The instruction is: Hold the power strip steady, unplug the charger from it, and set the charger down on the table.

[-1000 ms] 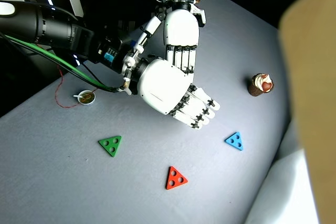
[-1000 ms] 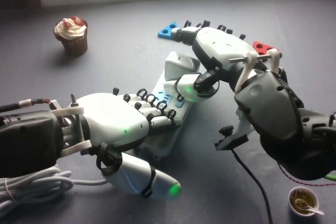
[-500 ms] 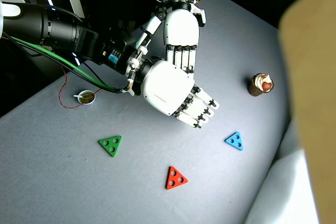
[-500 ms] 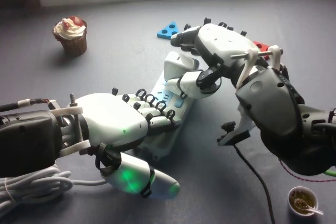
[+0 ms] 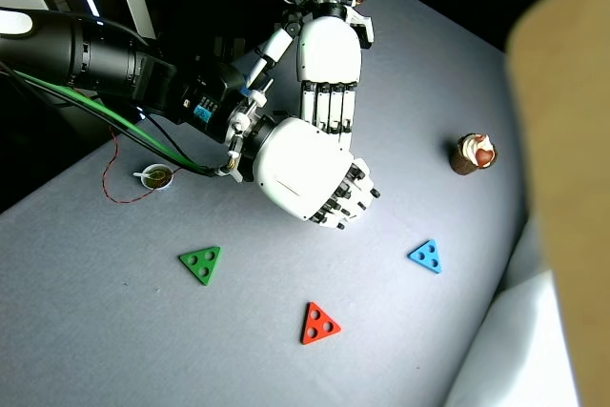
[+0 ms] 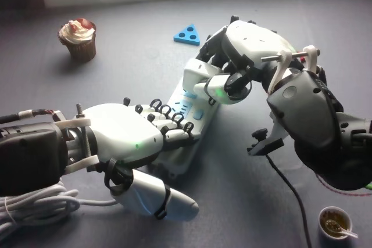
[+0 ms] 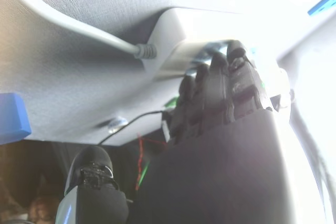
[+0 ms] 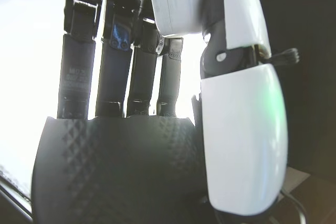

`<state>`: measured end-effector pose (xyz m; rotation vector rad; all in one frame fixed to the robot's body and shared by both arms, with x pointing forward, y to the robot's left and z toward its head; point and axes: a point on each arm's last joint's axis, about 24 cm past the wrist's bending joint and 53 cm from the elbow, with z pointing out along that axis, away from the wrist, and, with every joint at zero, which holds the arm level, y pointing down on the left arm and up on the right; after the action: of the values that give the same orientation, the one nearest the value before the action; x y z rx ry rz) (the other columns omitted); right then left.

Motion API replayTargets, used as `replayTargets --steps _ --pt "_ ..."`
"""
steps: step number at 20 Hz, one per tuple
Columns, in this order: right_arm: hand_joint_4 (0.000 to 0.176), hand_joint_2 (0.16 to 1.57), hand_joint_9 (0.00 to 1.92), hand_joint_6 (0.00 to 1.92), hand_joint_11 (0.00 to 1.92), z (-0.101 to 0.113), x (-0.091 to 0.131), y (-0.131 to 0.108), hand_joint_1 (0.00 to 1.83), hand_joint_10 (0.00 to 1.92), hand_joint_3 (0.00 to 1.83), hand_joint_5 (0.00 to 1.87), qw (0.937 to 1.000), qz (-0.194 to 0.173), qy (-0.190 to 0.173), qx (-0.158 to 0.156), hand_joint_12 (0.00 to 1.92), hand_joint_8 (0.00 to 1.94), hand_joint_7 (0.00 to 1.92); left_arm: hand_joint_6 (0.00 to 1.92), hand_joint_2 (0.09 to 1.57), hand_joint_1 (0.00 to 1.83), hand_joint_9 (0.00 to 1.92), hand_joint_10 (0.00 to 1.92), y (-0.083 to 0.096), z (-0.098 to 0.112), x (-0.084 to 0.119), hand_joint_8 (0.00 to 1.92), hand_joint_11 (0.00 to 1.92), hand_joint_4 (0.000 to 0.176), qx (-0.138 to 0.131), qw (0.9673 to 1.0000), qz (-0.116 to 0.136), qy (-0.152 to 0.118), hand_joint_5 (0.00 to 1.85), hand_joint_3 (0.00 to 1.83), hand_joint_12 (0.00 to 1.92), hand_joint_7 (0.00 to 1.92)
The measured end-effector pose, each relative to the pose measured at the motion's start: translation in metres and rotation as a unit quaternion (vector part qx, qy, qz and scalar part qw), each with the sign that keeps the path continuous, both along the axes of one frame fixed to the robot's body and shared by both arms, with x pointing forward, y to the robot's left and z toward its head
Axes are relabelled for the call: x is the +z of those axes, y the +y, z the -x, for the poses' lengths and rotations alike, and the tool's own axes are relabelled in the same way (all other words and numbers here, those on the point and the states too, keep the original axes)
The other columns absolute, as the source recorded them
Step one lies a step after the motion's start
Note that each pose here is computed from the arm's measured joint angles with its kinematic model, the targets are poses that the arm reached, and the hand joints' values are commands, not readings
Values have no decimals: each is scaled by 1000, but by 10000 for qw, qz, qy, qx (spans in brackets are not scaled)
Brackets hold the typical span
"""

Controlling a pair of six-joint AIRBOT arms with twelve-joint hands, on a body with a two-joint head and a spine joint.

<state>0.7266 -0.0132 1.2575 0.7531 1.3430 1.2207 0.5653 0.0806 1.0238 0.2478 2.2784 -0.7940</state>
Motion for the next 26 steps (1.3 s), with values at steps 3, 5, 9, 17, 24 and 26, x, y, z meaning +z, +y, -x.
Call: replayTargets --steps 3,5,9,17,24,26 --pt "0 1033 1316 755 946 7 18 2 1260 3 0 1090 9989 144 -434 73 661 520 1279 1 1023 0 104 1 0 0 0 0 75 0 4 10000 -1 2 139 0 56 137" --pt "0 1043 1299 775 917 9 27 0 1257 0 2 1067 9977 177 -658 20 690 589 1249 0 1020 0 106 1 0 0 0 1 76 0 11 10000 6 13 139 0 56 139" --pt "0 1044 1295 796 894 10 43 -8 1255 0 3 1061 9947 281 -986 -51 723 578 1248 0 1028 0 99 0 0 0 0 0 66 0 16 10000 9 17 140 2 51 136" --pt "0 1035 1289 751 933 33 81 -33 1260 0 0 1088 9630 1509 -2224 -202 675 530 1274 4 1021 0 120 9 -2 1 1 7 77 0 11 10000 37 23 143 0 55 146" --pt "0 1040 1298 816 965 123 63 50 1256 1 2 1064 7693 4204 -4704 1007 642 505 1273 3 1017 0 115 3 -3 0 3 1 77 0 4 10000 49 23 131 0 54 136" --pt "0 1040 1301 831 977 138 48 61 1257 3 0 1058 7174 4624 -5086 1131 634 485 1283 0 1024 0 100 0 -3 1 2 0 63 0 0 10000 45 31 126 1 47 124"
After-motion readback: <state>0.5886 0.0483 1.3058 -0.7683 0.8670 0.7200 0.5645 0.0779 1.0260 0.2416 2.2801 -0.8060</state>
